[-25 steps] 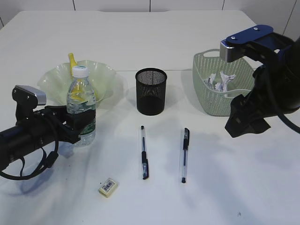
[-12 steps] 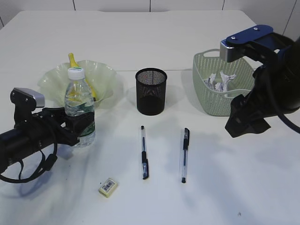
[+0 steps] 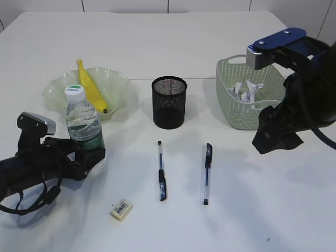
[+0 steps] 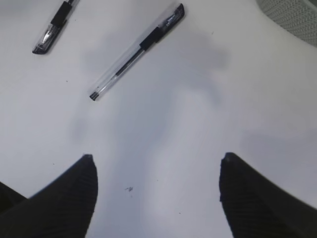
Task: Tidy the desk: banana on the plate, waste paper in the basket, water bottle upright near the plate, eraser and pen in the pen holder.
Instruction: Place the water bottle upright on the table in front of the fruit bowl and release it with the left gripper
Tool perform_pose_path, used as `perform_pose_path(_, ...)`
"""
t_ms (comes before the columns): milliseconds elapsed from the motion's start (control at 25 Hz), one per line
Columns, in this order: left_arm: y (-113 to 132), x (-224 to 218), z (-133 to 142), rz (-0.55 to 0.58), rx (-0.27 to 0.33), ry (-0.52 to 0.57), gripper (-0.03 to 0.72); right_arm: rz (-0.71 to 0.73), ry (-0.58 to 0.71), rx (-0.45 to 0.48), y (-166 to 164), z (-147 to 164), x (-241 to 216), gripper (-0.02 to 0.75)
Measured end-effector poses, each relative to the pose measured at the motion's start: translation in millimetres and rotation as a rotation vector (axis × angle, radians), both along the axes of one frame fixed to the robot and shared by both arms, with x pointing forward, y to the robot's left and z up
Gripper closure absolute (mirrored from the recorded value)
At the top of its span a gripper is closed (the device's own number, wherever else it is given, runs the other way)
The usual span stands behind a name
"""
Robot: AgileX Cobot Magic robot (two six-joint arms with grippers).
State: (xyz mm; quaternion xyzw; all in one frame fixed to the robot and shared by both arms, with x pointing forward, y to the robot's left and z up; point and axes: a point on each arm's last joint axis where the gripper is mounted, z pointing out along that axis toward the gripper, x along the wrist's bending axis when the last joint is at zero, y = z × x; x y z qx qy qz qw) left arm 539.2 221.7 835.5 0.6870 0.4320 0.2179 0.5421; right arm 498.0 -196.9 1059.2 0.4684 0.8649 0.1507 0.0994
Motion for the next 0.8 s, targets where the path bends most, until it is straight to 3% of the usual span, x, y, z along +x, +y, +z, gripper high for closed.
perform_pose_path(800,1,-5,84,0.001,-0.02,-0.239,0.056,0.0,-0.001,-0.001,0,0,0,0.169)
